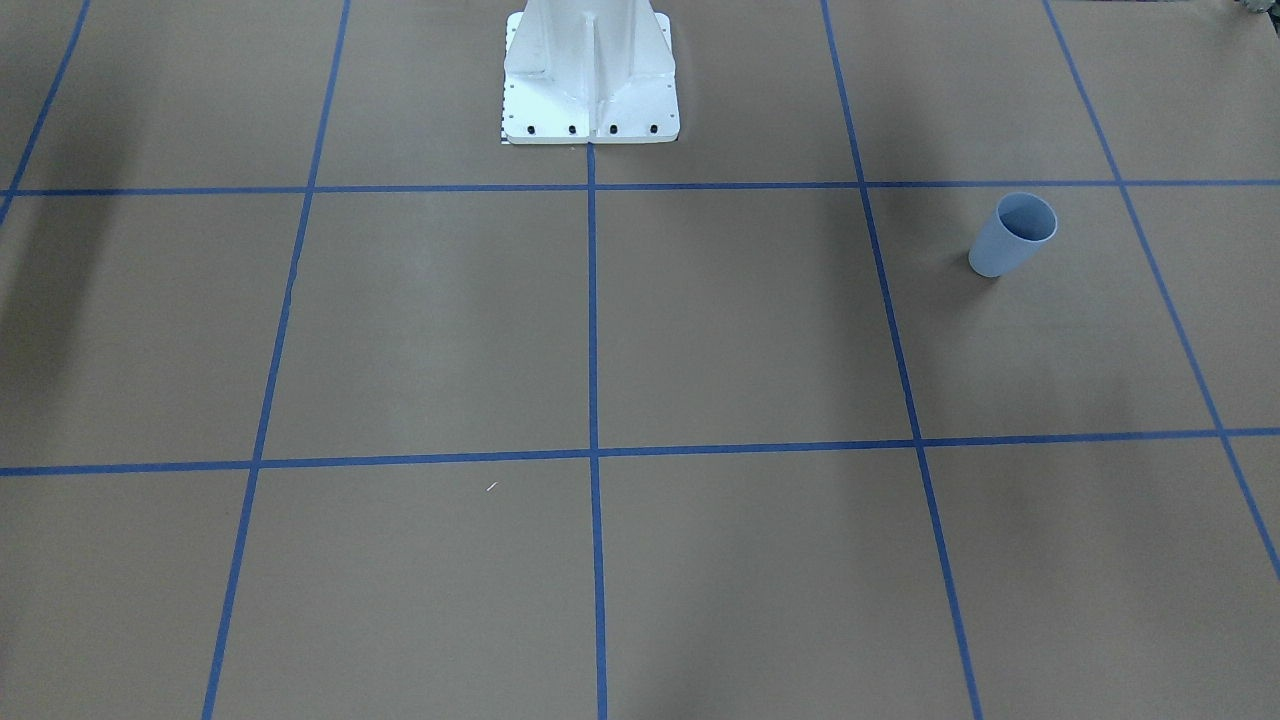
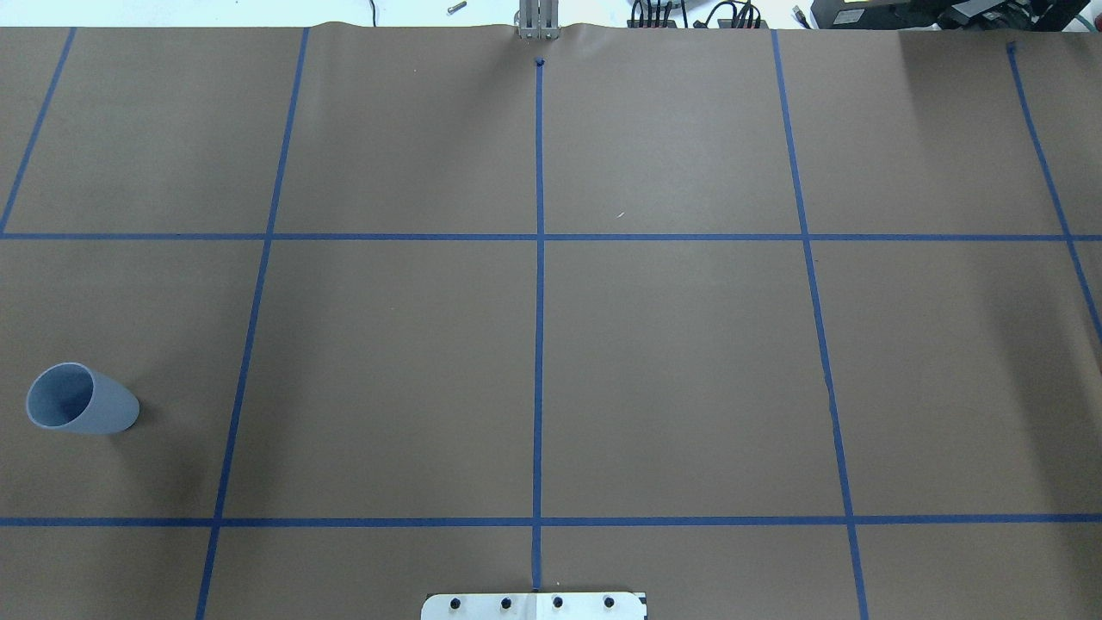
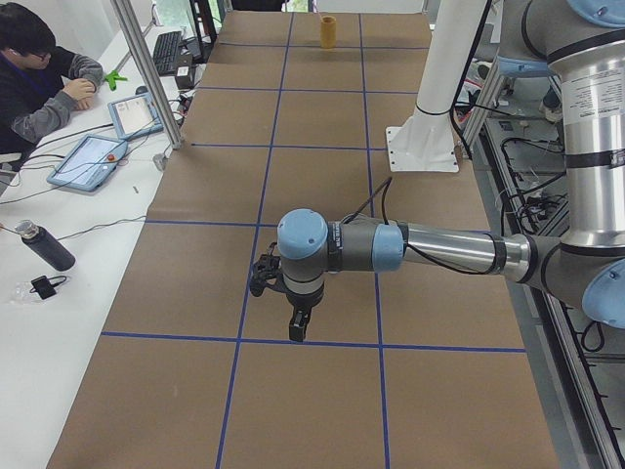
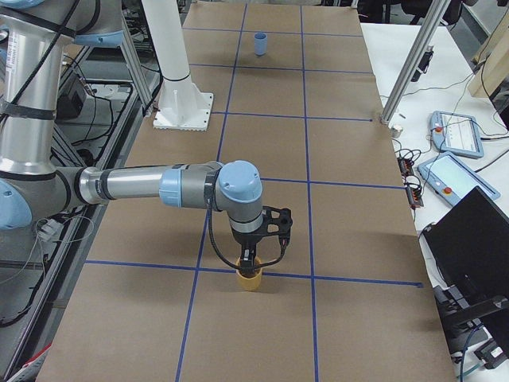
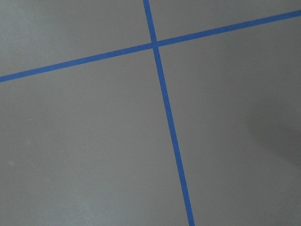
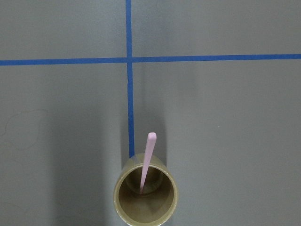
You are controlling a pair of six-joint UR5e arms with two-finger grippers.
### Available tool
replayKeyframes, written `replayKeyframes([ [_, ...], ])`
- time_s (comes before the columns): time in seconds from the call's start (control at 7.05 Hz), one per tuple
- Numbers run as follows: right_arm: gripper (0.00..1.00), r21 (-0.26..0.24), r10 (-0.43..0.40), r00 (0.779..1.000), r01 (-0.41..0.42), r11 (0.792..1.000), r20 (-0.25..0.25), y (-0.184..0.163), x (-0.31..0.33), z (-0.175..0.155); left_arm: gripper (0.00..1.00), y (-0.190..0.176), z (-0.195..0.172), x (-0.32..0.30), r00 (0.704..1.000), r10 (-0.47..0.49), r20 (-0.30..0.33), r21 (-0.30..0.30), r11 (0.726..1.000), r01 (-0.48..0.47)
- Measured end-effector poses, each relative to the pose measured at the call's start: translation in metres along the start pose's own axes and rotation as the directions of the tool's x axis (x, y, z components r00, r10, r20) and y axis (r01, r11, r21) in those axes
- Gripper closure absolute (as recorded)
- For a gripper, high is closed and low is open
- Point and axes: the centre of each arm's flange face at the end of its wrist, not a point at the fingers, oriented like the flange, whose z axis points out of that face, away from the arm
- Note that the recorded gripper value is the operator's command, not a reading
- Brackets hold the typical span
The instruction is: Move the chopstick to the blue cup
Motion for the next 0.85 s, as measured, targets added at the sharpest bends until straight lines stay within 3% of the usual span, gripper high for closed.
replayKeyframes([
  [0.85, 0.0, 0.012, -0.007, 1.0, 0.007, 1.0, 0.006, -0.001, -0.005, -0.005, 0.02, -0.007, -0.011, 0.01, 1.0, 0.026, 0.011, 0.03, 0.999, -0.027],
])
